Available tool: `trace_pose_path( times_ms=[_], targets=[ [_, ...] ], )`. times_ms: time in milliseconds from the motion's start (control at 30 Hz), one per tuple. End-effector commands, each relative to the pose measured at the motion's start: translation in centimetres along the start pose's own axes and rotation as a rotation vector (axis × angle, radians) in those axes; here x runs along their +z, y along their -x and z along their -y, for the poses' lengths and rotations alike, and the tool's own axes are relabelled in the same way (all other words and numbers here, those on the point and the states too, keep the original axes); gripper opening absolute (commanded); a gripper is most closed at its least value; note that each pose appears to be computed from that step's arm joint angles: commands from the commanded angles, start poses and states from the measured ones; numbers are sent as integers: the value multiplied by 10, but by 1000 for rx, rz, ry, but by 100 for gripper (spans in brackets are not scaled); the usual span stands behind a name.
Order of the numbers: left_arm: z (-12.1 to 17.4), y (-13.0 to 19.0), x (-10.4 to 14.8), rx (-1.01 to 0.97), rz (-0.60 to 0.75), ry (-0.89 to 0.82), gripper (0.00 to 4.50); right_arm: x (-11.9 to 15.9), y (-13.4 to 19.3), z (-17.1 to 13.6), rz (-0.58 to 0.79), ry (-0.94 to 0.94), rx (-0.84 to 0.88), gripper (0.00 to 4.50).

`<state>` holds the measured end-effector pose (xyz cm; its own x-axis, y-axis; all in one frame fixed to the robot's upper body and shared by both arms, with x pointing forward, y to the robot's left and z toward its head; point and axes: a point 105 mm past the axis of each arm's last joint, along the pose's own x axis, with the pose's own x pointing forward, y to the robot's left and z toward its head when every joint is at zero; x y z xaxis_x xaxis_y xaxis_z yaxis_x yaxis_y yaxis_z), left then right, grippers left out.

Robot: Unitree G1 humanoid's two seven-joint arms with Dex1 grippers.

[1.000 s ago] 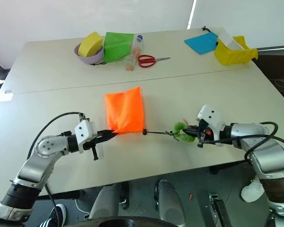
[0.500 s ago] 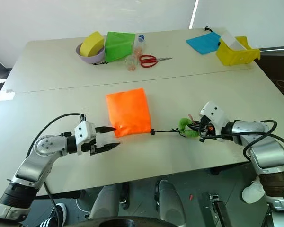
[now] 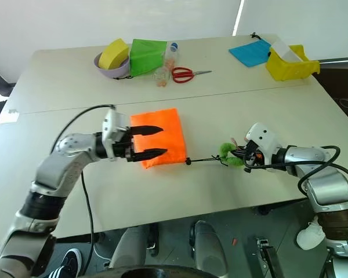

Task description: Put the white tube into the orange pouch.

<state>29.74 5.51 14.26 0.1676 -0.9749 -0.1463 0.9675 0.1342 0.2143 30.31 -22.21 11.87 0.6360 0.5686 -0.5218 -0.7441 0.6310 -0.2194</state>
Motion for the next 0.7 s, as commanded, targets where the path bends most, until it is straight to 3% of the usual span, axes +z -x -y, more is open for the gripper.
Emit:
trace_pose_path(
  times_ms=[33, 200, 533, 700],
  targets=[
    [-1, -13, 5, -73, 8, -25, 339, 9, 2, 3, 27, 31, -19, 0],
    [-11, -41, 2, -224, -110, -112, 339, 10, -2, 3, 41, 29, -23, 0],
    [-18, -60, -6, -432, -360, -157, 339, 11, -9, 4, 58, 40, -28, 0],
    [-15, -67, -2, -475, -410, -146, 339, 10, -10, 3, 56, 43, -29, 0]
  ],
)
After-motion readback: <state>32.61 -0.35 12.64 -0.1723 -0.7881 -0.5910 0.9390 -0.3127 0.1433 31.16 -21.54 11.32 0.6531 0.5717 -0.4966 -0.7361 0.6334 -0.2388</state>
